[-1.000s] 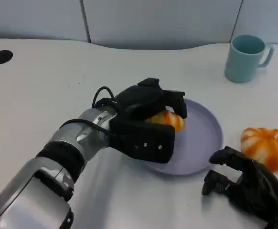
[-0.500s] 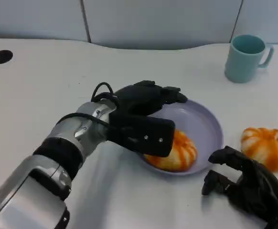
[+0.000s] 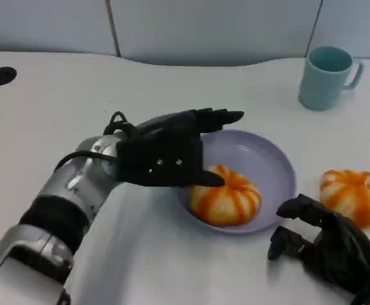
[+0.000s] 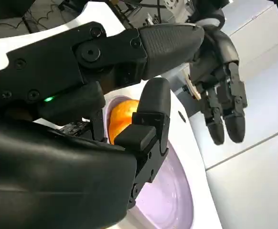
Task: Grasp the bread from the table and place it into the plate.
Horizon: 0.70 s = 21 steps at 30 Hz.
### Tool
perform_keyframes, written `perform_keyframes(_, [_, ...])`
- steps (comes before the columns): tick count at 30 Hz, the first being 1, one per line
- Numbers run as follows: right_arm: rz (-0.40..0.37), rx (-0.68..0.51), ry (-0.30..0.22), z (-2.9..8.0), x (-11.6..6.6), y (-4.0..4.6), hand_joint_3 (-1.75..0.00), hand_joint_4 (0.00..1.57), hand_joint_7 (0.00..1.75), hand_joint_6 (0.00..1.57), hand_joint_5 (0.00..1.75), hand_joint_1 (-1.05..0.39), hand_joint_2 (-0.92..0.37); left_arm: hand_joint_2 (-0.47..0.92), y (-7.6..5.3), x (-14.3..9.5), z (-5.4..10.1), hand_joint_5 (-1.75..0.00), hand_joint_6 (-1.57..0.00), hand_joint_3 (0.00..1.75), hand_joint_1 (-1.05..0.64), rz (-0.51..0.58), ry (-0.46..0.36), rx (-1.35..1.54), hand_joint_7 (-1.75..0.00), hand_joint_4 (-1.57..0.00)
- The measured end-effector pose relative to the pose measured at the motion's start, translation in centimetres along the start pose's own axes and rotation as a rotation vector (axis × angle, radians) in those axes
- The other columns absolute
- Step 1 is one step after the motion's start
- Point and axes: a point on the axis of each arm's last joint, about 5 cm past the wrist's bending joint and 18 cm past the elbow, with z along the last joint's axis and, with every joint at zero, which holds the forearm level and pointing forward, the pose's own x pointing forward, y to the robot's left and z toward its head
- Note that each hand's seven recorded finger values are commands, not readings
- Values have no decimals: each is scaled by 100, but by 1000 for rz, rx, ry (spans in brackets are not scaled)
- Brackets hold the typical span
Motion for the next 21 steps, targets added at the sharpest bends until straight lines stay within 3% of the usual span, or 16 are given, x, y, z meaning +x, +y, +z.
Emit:
perform_keyframes(2, [0, -3, 0, -3, -2, 2, -23, 63, 106, 62, 148, -49, -92, 92, -43, -129, -45, -74, -43, 33, -89, 170, -116, -174, -15, -15])
perform_keyframes(3, [0, -5, -1, -2, -4, 1, -23, 62, 106, 62, 148, -49, -92, 92, -79, -190, -62, -80, -45, 32, -87, 261, -167, -249, -15, -15])
perform_keyframes(4, [-1, -6, -2, -2, -5, 0, -23, 62, 106, 62, 149, -49, -92, 92, -113, -244, -81, -84, -47, 31, -87, 334, -201, -307, -16, -15])
perform_keyframes(6, [-2, -8, -2, 0, -4, 0, -23, 62, 106, 61, 149, -48, -92, 92, -155, -332, -117, -95, -70, 26, -69, 412, -222, -374, -24, -46])
perform_keyframes(8, [-2, -1, 4, -1, 0, 1, -22, 61, 106, 61, 149, -48, -92, 92, -218, -466, -134, -98, -82, 23, -61, 544, -289, -498, -28, -61])
perform_keyframes(11, [-2, 10, 6, -2, -5, -6, -21, 61, 106, 62, 149, -48, -92, 92, -350, -661, -172, -99, -87, 23, -59, 682, -358, -697, -29, -67])
perform_keyframes(12, [-2, 11, 6, -3, -6, -7, -19, 62, 104, 63, 147, -48, -92, 92, -371, -699, -187, -141, -81, 30, -58, 692, -353, -723, -77, -67])
perform_keyframes(13, [0, 11, 7, 2, 6, -6, -19, 63, 103, 63, 146, -49, -92, 92, -380, -760, -191, -157, -72, 33, -57, 710, -350, -759, -109, -67])
perform_keyframes(15, [1, 12, 10, -4, 9, -2, -19, 63, 102, 63, 145, -49, -92, 92, -452, -950, -183, -171, -56, 40, -54, 750, -344, -852, -157, -73])
perform_keyframes(17, [0, 10, 8, -4, 5, -5, -19, 63, 101, 63, 145, -49, -92, 92, -574, -1179, -201, -174, -52, 41, -51, 791, -314, -949, -170, -77])
perform_keyframes(21, [-7, 11, 8, -3, -5, -11, -20, 62, 101, 63, 145, -49, -92, 92, -782, -1551, -229, -175, -54, 43, -43, 868, -234, -1065, -174, -85])
